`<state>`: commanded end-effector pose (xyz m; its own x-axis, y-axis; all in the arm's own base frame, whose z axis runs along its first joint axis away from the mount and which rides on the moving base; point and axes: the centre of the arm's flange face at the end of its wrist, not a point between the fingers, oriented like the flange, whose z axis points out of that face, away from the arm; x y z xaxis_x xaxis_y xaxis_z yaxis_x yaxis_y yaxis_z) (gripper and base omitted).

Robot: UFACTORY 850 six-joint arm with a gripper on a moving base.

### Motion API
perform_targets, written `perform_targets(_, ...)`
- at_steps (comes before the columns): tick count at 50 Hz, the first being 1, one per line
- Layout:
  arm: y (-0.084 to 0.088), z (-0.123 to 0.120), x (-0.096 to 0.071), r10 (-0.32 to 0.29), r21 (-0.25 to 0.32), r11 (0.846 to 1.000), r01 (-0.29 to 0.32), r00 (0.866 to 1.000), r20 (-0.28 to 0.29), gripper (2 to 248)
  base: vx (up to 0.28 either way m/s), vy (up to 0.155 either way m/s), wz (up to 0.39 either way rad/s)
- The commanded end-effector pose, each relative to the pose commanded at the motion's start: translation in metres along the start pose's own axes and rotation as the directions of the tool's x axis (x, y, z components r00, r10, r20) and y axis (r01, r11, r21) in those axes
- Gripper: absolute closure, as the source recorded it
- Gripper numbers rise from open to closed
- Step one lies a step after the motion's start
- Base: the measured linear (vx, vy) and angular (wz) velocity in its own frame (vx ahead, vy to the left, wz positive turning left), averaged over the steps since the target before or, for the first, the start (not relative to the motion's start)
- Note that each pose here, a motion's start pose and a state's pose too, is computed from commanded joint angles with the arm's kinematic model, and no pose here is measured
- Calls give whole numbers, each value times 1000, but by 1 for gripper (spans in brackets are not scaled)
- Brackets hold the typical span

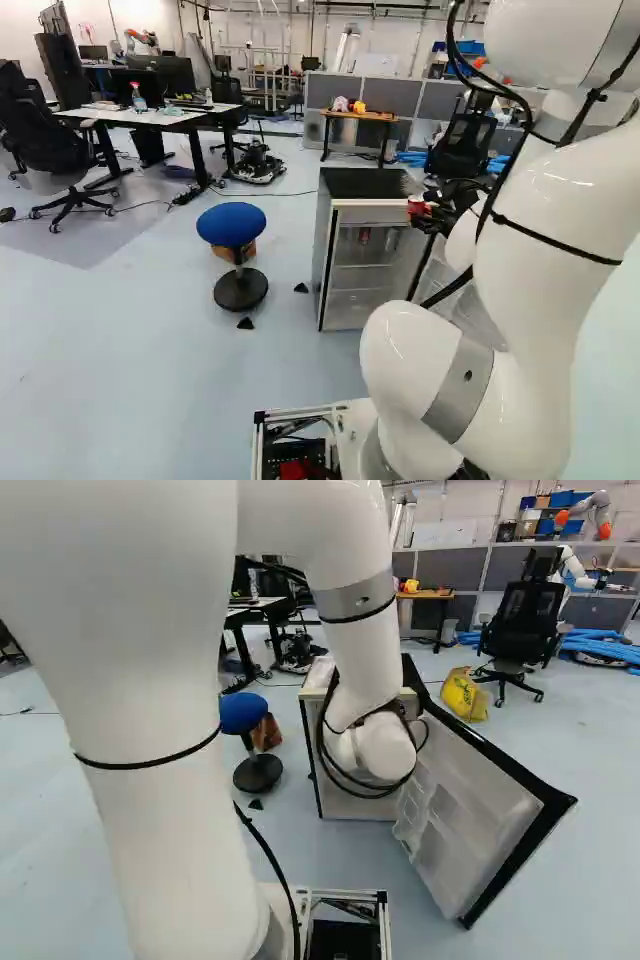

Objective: Grab a drink from the fridge

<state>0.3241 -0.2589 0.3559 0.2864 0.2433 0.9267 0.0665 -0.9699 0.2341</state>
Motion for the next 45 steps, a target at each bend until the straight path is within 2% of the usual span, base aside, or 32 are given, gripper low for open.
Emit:
perform_targets(9,5,5,11,-19,-7,1000,19,1000,-20,158,0,0,0)
perform_targets(45,20,52,21,-41,24,999,43,998,-50,158,0,0,0)
